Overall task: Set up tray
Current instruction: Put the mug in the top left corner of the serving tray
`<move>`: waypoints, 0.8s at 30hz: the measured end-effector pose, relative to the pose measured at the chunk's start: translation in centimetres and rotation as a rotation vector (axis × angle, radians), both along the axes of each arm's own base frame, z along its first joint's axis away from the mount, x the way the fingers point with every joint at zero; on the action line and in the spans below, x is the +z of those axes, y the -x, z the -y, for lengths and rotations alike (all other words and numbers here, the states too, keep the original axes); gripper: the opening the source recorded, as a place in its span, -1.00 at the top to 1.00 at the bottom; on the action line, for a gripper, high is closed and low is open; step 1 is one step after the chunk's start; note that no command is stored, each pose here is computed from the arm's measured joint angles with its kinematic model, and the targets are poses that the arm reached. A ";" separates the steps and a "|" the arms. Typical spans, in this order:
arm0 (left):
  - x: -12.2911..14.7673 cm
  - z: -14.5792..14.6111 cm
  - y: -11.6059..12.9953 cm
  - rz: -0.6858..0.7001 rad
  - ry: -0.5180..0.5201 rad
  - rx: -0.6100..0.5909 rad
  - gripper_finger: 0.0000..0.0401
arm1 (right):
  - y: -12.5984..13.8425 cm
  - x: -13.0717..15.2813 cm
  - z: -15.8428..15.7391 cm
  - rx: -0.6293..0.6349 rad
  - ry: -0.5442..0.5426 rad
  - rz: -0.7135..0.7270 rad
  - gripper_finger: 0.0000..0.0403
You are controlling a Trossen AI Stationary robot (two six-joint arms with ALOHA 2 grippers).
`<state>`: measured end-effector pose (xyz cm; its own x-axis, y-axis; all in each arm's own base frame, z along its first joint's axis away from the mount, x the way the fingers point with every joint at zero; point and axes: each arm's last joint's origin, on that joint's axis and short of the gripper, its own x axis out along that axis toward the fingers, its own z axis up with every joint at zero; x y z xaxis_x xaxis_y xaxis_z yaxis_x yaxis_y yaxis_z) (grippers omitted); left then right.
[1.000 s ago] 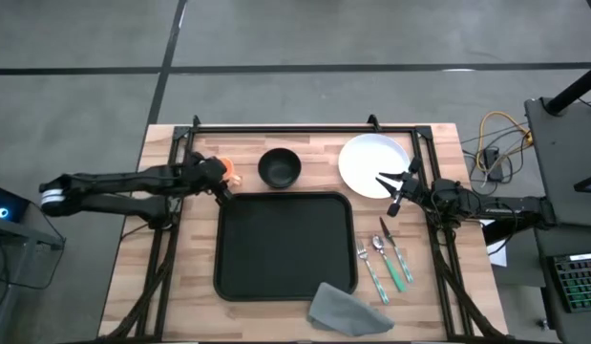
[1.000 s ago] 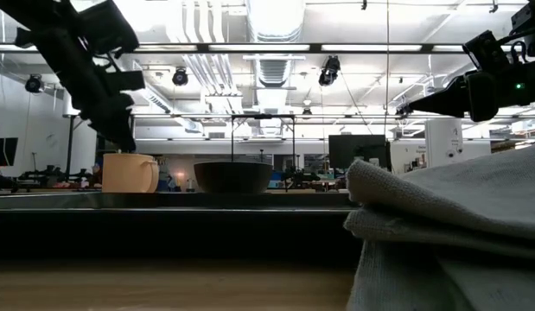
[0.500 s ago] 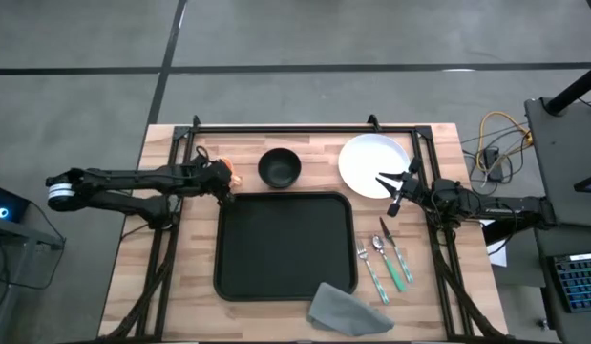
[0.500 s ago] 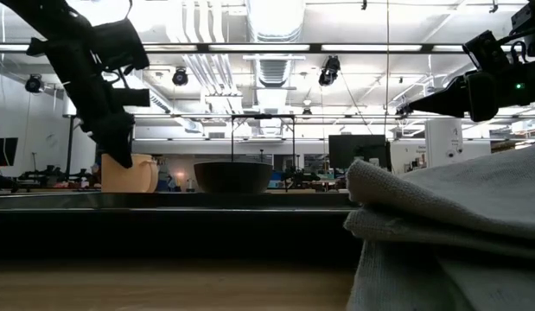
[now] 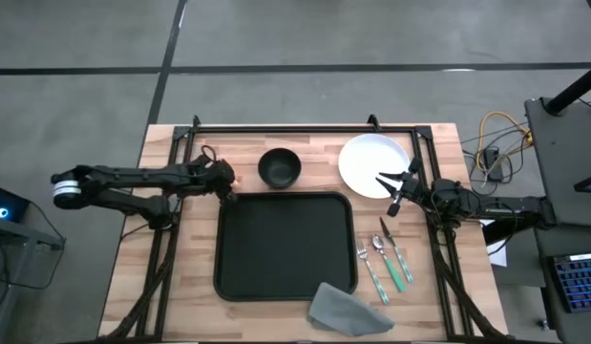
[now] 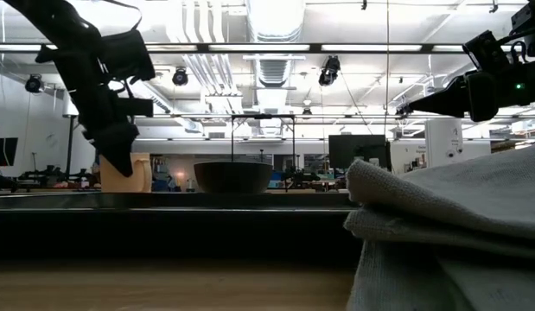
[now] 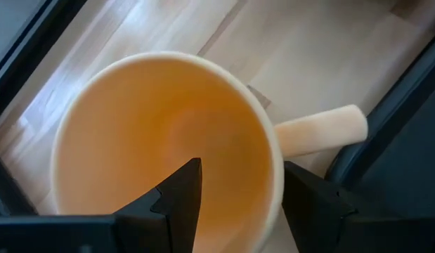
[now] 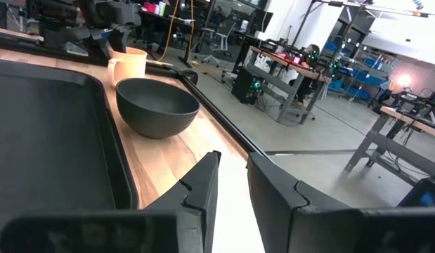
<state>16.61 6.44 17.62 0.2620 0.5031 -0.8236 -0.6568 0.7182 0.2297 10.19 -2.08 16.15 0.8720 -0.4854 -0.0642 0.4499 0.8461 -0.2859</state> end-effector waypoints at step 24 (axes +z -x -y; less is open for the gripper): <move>-1.7 -0.3 -0.9 -0.063 0.034 0.020 0.52 | 0.0 0.0 0.0 0.000 0.000 0.000 0.66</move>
<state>17.50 6.71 15.94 0.1990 0.4792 -0.8549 -0.6562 0.7131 0.2470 10.20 -2.08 16.14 0.8718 -0.4856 -0.0643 0.4501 0.8459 -0.2860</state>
